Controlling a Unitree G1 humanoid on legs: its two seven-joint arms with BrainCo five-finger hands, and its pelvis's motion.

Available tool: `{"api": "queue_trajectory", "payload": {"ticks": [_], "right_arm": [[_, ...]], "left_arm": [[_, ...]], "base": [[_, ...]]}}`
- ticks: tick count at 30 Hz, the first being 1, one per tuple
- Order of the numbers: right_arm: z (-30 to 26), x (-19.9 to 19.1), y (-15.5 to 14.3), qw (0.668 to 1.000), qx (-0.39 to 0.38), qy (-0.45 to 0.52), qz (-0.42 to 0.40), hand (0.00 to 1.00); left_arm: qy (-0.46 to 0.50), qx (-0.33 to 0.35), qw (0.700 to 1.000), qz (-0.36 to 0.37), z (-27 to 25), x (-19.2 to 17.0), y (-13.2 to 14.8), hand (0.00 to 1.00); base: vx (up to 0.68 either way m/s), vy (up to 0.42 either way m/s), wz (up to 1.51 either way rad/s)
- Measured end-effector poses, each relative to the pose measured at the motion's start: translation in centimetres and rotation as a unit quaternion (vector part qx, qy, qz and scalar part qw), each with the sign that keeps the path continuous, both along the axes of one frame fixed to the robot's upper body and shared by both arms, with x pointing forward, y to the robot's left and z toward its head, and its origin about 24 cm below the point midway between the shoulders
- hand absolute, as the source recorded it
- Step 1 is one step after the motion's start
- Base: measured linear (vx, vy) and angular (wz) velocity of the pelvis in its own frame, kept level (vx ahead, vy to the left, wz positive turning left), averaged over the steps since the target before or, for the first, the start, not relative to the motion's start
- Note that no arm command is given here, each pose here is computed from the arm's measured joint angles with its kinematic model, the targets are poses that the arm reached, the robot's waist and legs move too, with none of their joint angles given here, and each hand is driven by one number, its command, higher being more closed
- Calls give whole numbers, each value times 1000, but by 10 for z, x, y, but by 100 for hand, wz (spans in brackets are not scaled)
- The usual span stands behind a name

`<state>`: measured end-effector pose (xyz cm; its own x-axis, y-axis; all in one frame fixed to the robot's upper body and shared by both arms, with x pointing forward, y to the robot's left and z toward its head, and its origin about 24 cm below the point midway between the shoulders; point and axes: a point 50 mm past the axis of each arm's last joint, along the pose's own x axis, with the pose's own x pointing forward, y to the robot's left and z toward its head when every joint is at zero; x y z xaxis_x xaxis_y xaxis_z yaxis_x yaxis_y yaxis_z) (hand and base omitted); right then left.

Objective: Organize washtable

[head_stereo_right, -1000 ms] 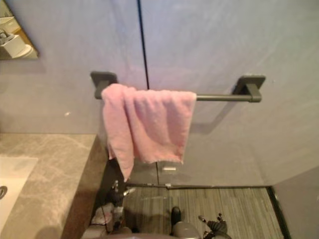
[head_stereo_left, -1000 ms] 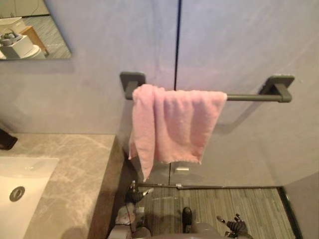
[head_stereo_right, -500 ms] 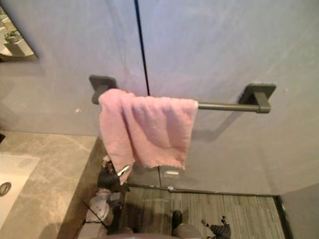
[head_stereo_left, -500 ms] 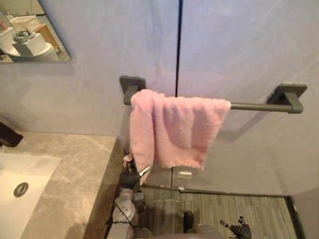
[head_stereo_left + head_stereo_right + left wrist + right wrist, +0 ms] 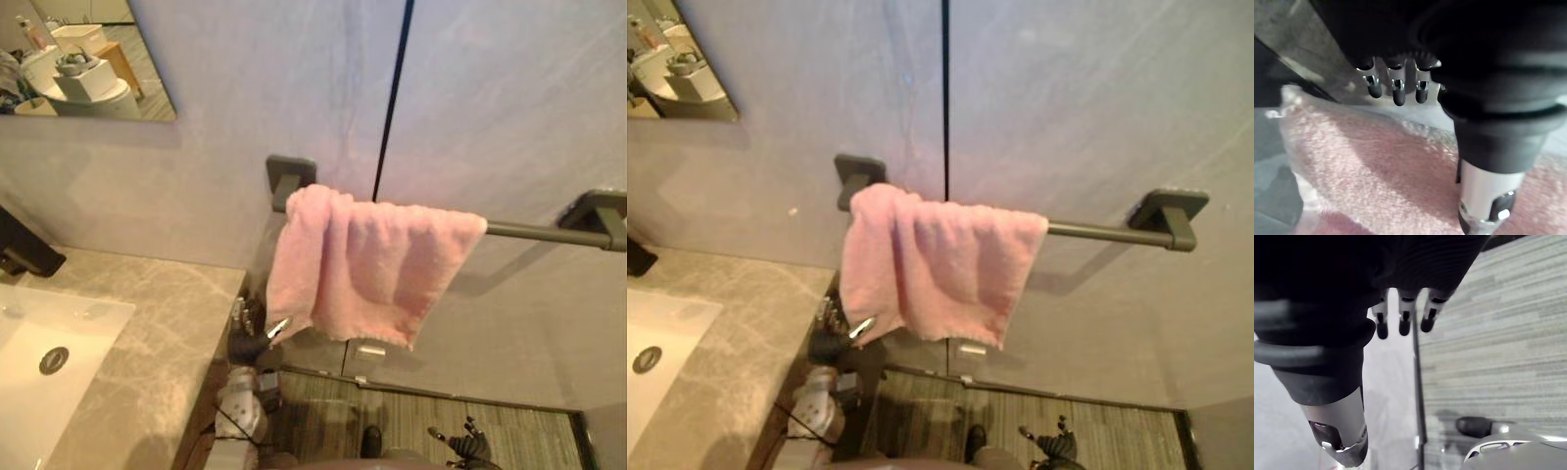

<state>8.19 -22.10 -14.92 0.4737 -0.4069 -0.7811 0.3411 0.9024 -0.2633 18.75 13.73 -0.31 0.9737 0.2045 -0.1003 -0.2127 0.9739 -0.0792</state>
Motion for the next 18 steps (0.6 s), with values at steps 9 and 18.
{"api": "queue_trajectory", "payload": {"ticks": [9,18], "right_arm": [[2,11,-3,1000,-8,-6,25,0],[4,20,-2,999,-9,-16,32,0]], "left_arm": [[-56,0,997,-59,19,16,-14,0],[-53,26,996,-72,18,16,-9,100]], "base": [[-4,3,2],[9,22,-4]]}}
